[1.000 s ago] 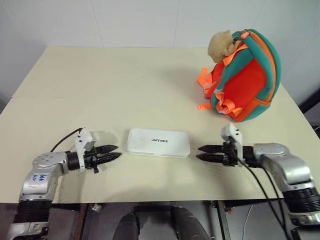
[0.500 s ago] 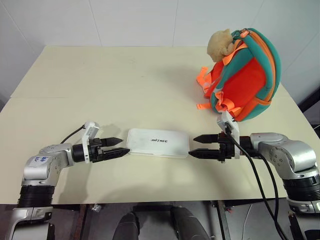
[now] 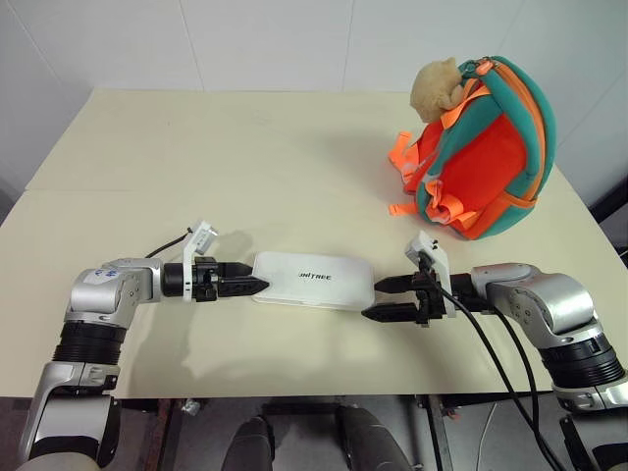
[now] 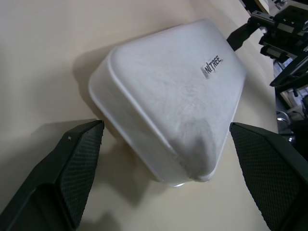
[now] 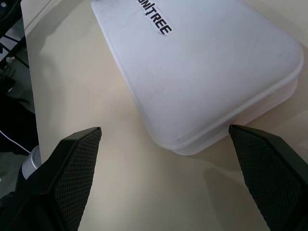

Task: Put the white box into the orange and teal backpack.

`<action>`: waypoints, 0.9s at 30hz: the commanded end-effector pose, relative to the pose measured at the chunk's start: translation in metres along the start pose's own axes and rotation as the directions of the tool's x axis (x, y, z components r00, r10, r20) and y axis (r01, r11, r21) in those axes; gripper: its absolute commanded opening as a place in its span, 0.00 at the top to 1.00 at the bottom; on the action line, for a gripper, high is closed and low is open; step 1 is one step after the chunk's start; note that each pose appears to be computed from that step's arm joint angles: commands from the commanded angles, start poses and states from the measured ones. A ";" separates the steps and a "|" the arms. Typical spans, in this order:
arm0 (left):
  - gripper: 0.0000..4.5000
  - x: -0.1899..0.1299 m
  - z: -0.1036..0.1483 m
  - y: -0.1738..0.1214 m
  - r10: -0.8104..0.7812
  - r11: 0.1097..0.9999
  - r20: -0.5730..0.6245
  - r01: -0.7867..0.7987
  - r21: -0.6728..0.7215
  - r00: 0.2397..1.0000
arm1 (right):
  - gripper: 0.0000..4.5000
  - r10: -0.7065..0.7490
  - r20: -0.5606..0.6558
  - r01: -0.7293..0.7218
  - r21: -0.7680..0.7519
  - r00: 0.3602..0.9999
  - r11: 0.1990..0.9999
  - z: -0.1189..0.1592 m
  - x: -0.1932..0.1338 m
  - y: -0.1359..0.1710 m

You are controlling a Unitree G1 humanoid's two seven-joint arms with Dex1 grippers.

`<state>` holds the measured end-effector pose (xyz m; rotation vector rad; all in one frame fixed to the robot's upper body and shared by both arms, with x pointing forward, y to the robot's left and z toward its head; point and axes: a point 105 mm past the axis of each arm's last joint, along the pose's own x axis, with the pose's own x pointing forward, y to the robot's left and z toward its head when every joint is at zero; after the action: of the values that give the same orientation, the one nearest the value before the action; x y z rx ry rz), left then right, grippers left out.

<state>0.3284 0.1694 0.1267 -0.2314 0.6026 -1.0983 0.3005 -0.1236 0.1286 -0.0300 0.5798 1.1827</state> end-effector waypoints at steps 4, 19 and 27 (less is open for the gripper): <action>0.01 0.026 -0.017 0.008 -0.061 0.971 -0.042 0.050 -0.235 0.997 | 0.00 0.022 0.033 -0.019 -0.069 0.999 0.997 0.006 0.005 0.006; 0.01 0.024 -0.013 -0.026 -0.335 0.857 -0.042 0.286 -0.428 0.941 | 0.00 0.037 0.034 -0.034 -0.085 0.999 0.996 -0.007 -0.005 0.011; 0.05 0.020 -0.005 -0.025 -0.327 0.853 0.012 0.301 -0.426 0.945 | 0.00 0.029 0.006 -0.028 -0.088 1.000 0.996 -0.023 -0.009 0.007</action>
<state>0.3117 0.1399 0.1241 -0.6784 0.9035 -1.2834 0.2839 -0.1316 0.1123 -0.0737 0.5320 1.2341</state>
